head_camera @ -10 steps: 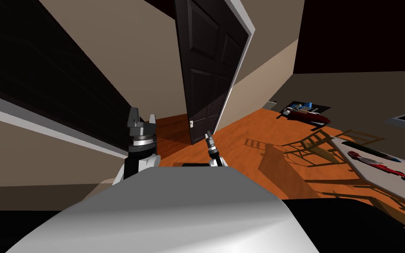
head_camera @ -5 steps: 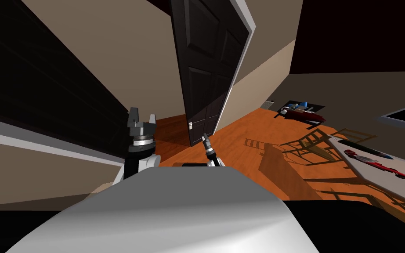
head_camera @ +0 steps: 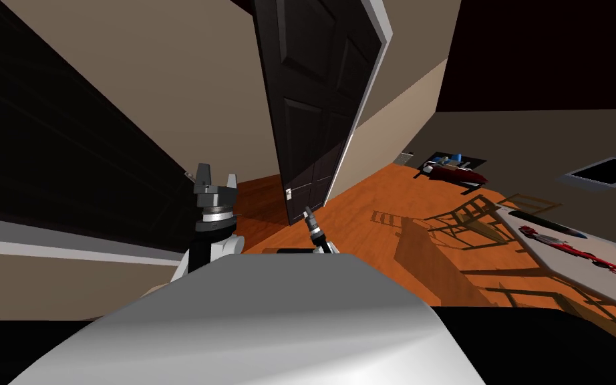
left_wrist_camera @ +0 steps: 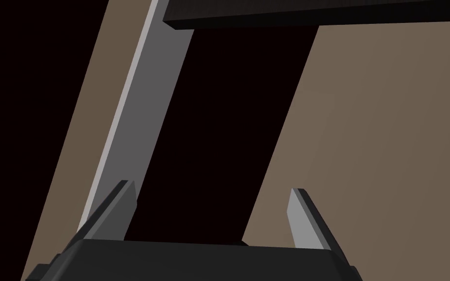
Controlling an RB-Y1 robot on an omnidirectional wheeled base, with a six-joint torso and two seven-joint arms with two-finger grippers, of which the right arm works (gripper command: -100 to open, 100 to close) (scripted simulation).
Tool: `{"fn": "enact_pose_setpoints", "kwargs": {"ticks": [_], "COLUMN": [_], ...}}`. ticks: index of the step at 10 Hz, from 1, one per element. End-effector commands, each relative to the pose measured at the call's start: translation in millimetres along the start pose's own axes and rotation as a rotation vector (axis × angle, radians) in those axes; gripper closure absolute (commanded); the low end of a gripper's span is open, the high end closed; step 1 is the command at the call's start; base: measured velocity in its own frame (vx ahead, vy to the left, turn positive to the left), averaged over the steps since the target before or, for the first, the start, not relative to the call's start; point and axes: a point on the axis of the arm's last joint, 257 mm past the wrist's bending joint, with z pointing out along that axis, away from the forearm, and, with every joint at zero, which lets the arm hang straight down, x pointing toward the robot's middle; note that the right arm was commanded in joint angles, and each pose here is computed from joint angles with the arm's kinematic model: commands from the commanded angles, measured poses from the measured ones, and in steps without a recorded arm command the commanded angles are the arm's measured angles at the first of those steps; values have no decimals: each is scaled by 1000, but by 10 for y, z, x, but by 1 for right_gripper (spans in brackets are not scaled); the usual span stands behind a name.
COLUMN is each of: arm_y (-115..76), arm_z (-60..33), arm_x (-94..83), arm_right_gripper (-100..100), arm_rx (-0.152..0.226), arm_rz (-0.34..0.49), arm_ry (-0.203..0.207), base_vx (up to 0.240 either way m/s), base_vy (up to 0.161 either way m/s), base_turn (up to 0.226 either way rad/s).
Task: Push the door open
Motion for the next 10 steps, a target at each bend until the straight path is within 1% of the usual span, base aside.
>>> {"fn": "enact_pose_setpoints", "kwargs": {"ticks": [1, 2, 3, 10], "arm_y": [-104, -170, -298, -681], "arm_z": [-2, -18, -56, -210], "arm_x": [79, 130, 227, 500], "arm_right_gripper": [-100, -100, -100, -100], "arm_rx": [17, 30, 54, 132], "arm_rz": [10, 16, 28, 55], "arm_ry": [20, 32, 58, 135], "base_vx": [85, 91, 116, 103], "base_vy": [15, 18, 22, 37], "base_turn": [-50, -53, -93, -43]}}
